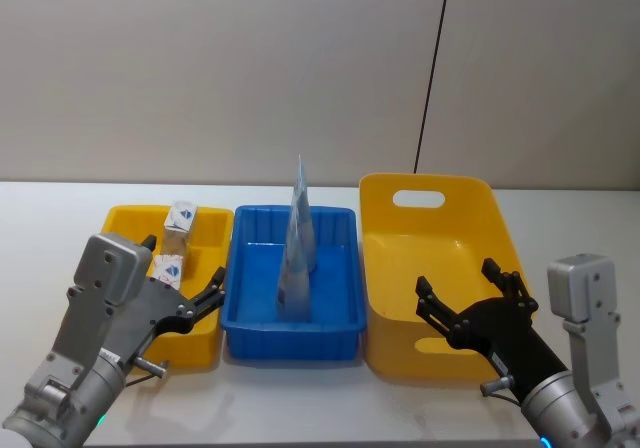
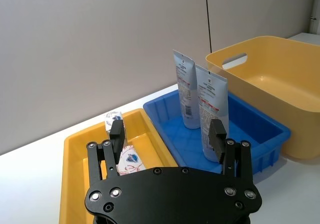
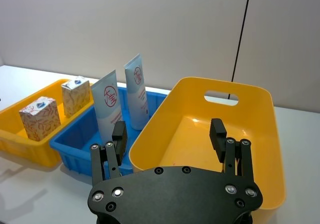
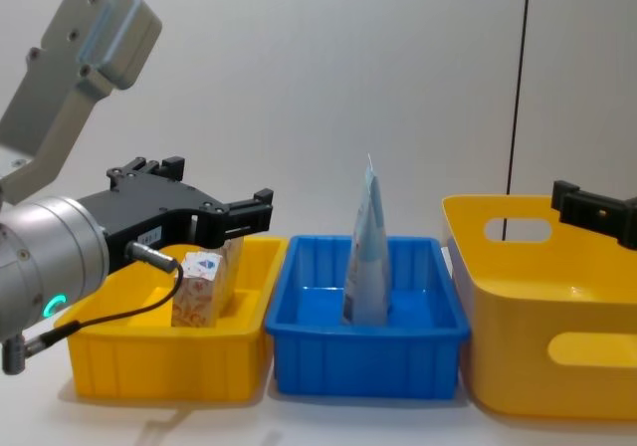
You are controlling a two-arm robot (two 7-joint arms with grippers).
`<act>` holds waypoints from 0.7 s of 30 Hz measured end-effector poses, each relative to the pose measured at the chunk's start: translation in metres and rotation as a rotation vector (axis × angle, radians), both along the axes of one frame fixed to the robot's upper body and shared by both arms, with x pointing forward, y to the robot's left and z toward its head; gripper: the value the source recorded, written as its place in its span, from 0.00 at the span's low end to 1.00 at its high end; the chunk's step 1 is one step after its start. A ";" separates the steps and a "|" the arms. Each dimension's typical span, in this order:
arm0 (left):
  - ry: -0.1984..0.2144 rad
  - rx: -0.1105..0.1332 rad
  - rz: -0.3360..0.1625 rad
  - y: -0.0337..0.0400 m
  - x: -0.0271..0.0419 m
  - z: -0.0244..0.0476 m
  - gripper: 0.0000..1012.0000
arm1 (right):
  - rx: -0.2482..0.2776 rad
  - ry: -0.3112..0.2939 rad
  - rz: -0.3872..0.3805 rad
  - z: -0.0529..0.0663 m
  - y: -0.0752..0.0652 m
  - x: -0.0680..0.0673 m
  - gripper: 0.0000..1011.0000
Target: Bimanual collaborative sorting of washing and personal care products
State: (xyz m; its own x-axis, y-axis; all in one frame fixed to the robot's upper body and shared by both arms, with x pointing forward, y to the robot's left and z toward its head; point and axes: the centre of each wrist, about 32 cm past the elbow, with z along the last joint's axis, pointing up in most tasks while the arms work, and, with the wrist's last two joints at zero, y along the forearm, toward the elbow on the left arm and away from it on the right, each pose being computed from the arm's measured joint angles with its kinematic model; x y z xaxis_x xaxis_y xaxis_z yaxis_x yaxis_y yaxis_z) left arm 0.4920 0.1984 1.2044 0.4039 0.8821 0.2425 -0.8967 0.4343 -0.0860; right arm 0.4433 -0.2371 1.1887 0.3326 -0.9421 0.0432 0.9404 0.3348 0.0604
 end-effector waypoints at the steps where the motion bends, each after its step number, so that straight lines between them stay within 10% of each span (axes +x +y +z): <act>1: 0.000 0.000 0.000 0.0000 0.0000 0.0000 0.99 | 0.000 0.000 0.000 0.000 0.000 0.000 0.99; 21: 0.000 0.000 0.000 0.0000 0.0000 0.0000 0.99 | 0.000 0.000 0.000 0.000 0.000 0.000 0.99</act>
